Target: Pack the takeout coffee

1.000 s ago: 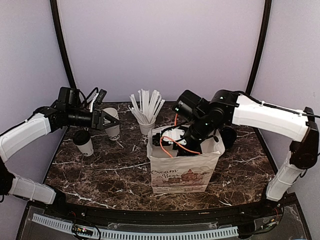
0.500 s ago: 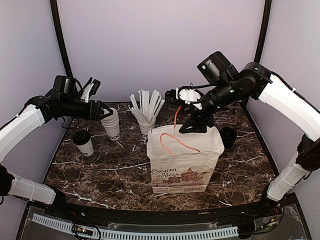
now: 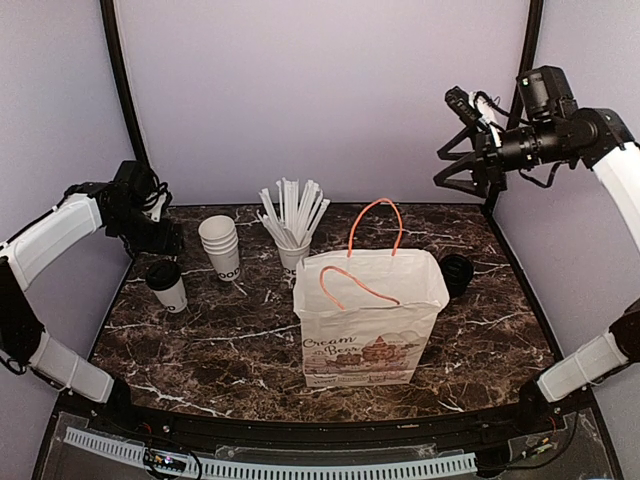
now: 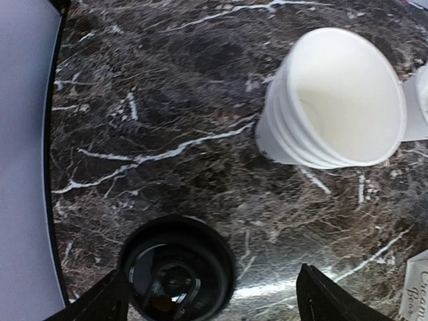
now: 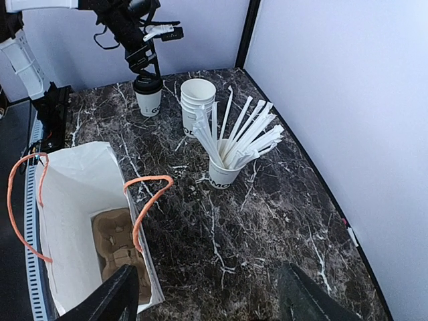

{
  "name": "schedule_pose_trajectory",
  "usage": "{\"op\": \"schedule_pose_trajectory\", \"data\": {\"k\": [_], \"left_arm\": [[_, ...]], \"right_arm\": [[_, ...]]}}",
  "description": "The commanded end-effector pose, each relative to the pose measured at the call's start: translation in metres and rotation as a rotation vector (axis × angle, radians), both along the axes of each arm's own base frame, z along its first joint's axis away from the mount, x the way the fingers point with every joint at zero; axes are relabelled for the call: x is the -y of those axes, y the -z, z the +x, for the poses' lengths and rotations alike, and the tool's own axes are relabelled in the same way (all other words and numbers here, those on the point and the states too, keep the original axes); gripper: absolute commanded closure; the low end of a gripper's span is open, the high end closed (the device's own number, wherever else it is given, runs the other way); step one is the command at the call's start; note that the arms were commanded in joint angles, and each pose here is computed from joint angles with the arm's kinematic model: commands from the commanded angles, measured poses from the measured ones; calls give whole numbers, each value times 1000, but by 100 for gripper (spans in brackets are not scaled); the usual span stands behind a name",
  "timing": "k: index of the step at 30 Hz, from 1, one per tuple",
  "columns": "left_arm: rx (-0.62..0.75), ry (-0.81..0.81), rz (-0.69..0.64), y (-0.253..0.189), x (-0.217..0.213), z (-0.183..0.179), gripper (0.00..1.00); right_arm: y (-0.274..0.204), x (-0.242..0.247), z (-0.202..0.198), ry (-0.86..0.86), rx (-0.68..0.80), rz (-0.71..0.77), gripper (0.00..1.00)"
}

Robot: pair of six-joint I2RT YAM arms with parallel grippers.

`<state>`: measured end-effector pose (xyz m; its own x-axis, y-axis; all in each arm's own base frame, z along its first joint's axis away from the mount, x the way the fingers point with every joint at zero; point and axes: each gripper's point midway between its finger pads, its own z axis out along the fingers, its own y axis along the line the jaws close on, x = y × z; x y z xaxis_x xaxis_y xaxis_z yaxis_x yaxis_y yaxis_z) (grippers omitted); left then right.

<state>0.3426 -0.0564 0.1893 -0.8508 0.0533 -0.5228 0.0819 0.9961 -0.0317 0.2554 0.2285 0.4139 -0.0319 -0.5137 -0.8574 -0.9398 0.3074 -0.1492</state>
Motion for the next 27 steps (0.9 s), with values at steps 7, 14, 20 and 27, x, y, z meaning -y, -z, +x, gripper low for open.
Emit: {"op": "schedule_pose_trajectory", "data": {"k": [7,14,20,27], "left_arm": [[-147,-12,135,33,-33,-1,14],[-225,-48,173,48,-43,-7,19],[-258,-65,150,47,-41,-20,23],[-283,-69,112,47,-37,-36,24]], "right_arm": [[13,5,-5,-59,-118,115,27],[25,3,-1,-66,-139,103,27],[36,2,1,-67,-158,94,27],[41,1,4,-69,-170,90,27]]}}
